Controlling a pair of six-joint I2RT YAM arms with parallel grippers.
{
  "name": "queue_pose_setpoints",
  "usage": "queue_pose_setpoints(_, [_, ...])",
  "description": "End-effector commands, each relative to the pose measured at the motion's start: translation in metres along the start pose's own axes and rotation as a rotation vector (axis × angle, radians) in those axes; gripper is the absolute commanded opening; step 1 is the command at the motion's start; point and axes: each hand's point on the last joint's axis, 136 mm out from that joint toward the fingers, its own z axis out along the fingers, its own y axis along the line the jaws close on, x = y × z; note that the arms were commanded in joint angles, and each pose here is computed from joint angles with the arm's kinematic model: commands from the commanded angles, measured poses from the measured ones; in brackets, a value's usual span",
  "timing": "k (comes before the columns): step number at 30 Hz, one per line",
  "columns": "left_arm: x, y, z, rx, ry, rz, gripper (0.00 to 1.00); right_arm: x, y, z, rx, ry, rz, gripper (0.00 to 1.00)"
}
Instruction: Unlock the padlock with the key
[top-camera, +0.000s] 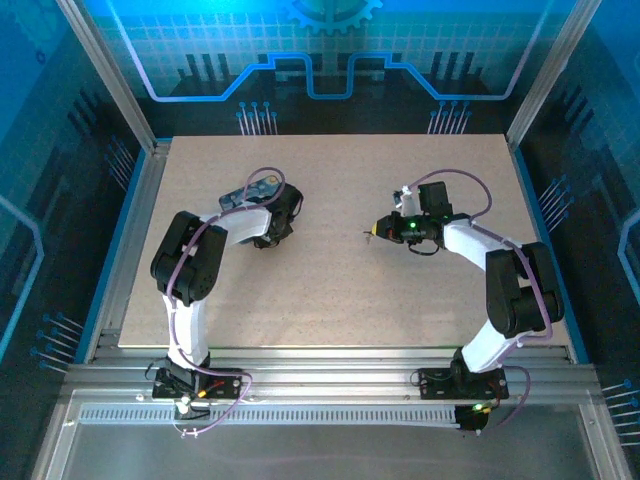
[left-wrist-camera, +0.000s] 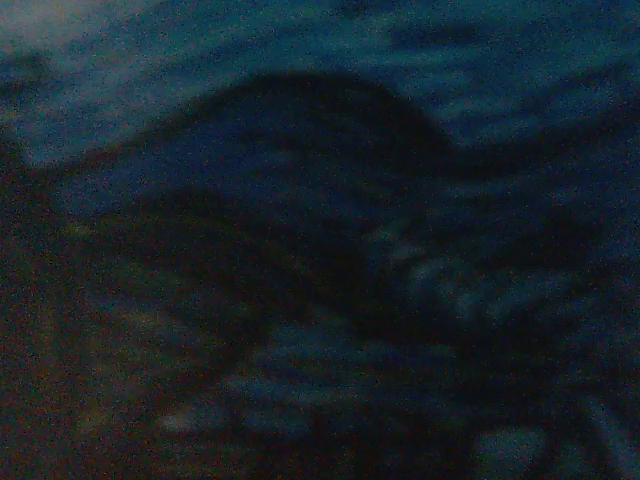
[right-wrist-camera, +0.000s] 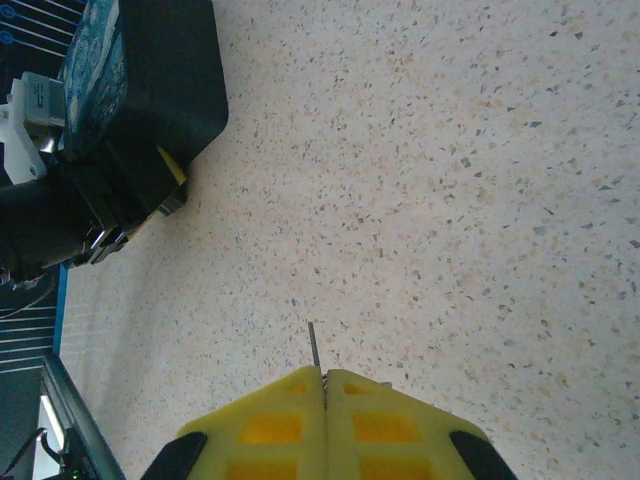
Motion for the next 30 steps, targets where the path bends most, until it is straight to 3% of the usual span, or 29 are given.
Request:
queue_pose_setpoints(1, [-0.008,0.002,-0.005,0.007,-0.004,-0.003,0.33,0.004,0.012,0.001,-0.039,0.019,-0.037,0.00])
queue_pose_setpoints(10, [0.003,-0.019,-0.029,0.162,0.115,-0.040,0.09,0.024,0.037,-0.006,-0.072,0.049,-0.100,0.00])
queue_pose_setpoints(12, [0.005,-0.024,-0.041,0.207,0.145,-0.060,0.11,0.028,0.041,-0.007,-0.085,0.055,-0.104,0.00])
queue_pose_setpoints(15, [0.008,-0.037,-0.063,0.307,0.201,-0.081,0.05,0.032,0.053,-0.009,-0.118,0.067,-0.110,0.00])
queue_pose_setpoints(22, [0.019,-0.065,-0.112,0.550,0.413,-0.202,0.00,0.033,0.105,-0.015,-0.286,0.039,-0.182,0.00])
queue_pose_setpoints(30, [0.025,-0.075,-0.150,0.690,0.566,-0.475,0.01,0.027,0.139,-0.016,-0.418,-0.012,-0.171,0.00])
